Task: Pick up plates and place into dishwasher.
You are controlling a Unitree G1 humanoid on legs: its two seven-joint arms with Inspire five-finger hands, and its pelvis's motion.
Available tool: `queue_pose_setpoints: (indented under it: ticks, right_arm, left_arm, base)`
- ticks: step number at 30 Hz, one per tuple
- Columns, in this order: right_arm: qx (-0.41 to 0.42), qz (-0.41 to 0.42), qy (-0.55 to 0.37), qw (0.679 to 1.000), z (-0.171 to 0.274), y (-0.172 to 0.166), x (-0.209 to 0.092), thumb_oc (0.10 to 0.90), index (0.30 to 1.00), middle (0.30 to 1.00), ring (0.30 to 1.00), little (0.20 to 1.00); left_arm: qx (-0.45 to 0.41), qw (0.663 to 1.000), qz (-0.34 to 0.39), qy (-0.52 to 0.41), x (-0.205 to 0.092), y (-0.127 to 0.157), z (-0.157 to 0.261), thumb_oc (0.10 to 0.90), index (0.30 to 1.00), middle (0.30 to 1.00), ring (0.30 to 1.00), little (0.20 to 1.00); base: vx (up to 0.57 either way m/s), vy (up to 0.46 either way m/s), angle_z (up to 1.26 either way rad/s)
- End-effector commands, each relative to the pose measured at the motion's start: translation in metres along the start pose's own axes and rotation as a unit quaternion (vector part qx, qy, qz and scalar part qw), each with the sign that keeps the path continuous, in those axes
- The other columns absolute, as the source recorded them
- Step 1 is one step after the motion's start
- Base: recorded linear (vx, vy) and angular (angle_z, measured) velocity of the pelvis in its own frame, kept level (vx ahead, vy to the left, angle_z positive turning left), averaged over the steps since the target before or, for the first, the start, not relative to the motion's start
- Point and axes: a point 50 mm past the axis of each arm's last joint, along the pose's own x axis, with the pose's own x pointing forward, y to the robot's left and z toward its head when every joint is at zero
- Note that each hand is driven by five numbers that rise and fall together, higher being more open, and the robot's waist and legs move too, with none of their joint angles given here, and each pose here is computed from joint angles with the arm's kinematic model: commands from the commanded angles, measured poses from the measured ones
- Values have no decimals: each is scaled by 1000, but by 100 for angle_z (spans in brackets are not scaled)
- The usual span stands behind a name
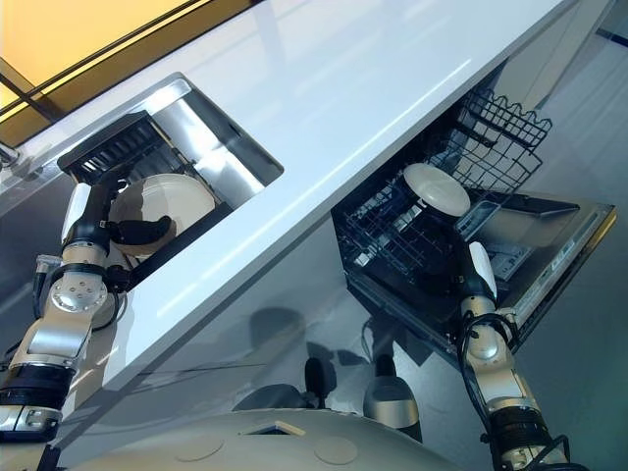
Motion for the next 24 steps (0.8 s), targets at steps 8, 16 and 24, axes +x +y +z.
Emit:
queue_pose_setpoints:
  ticks: [8, 16, 24]
  right_arm:
    - [-27, -49, -113, 992, 46, -44, 20, 800, 900, 900, 900, 900]
    - [-19, -50, -130, 990, 54, -45, 24, 800, 900, 900, 900, 900]
    - [-3, -62, -130, 990, 51, -38, 23, 800, 900, 900, 900, 900]
  left_arm:
    - [-65, 997, -40, 14, 38, 34, 19, 800, 900, 900, 900, 900]
    - [-189, 953, -235, 27, 36, 8, 17, 276, 451, 451, 451, 376]
    - [-276, 940, -190, -69, 30, 16, 40, 100, 300, 300, 300, 200]
  base:
    - [25, 41, -16]
    - [-62, -16, -2]
    - [-68, -43, 3]
